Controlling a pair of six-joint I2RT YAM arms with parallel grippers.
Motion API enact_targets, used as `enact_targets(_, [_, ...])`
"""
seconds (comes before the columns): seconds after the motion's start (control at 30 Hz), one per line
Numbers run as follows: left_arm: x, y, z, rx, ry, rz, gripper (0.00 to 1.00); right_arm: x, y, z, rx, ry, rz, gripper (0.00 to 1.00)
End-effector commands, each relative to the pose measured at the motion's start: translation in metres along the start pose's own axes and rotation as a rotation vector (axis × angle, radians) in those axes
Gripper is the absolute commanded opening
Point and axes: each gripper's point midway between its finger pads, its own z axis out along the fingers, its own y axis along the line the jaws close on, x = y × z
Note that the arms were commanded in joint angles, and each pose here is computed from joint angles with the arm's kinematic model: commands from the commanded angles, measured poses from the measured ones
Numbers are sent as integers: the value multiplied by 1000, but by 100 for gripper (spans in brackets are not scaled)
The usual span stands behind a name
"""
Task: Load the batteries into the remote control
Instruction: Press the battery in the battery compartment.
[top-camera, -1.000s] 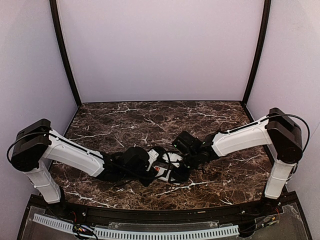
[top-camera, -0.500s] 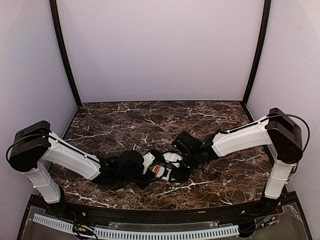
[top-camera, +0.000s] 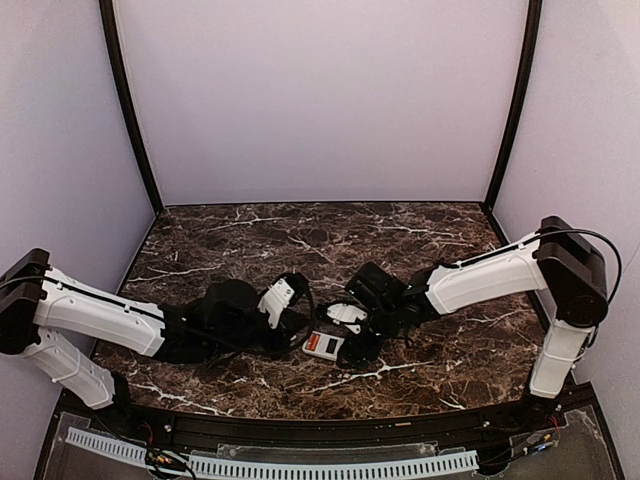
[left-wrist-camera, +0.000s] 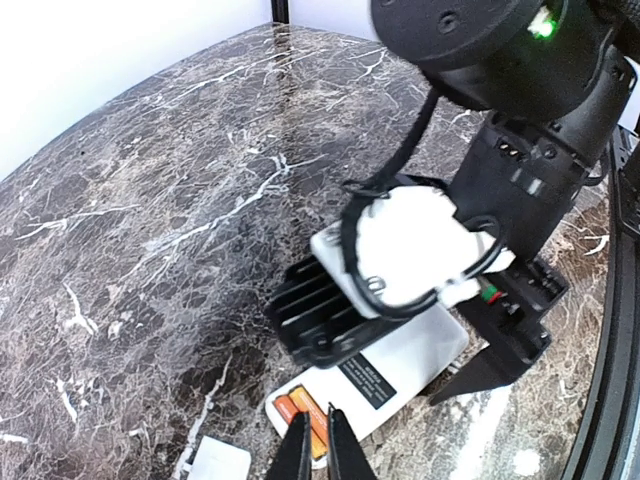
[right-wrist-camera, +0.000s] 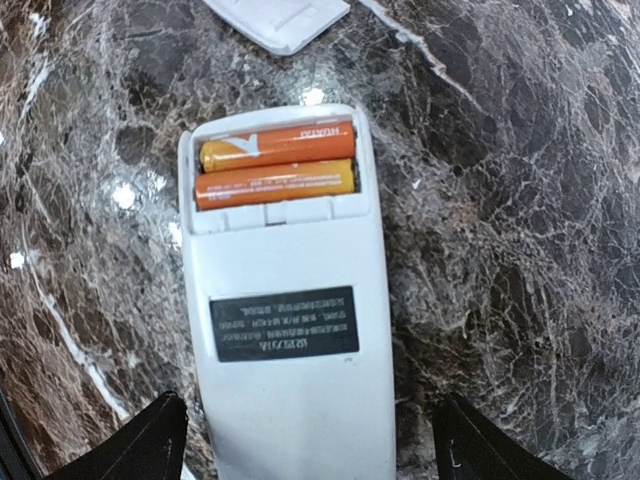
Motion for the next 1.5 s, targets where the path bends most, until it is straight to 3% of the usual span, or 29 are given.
enact_targets(0.0, [14,5,1,-36,52,-19,7,8,-2,-14,29,-3,31,86])
enact_targets(0.23, [39,4,18,-40,154,-122,7,26,2,-24,-8,-60,31,89])
enact_targets(0.63, [69,-3,42,-19,330,-208,6,25,3,-15,-37,-157,-9,82])
enact_targets(1.13, [91,-1,53,-18,443,-204,4,34,-1,1,-33,-94,-11,67])
enact_targets(1.47, [131,-4,43,3,616,-141,2,37,-5,5,-18,-69,-2,50])
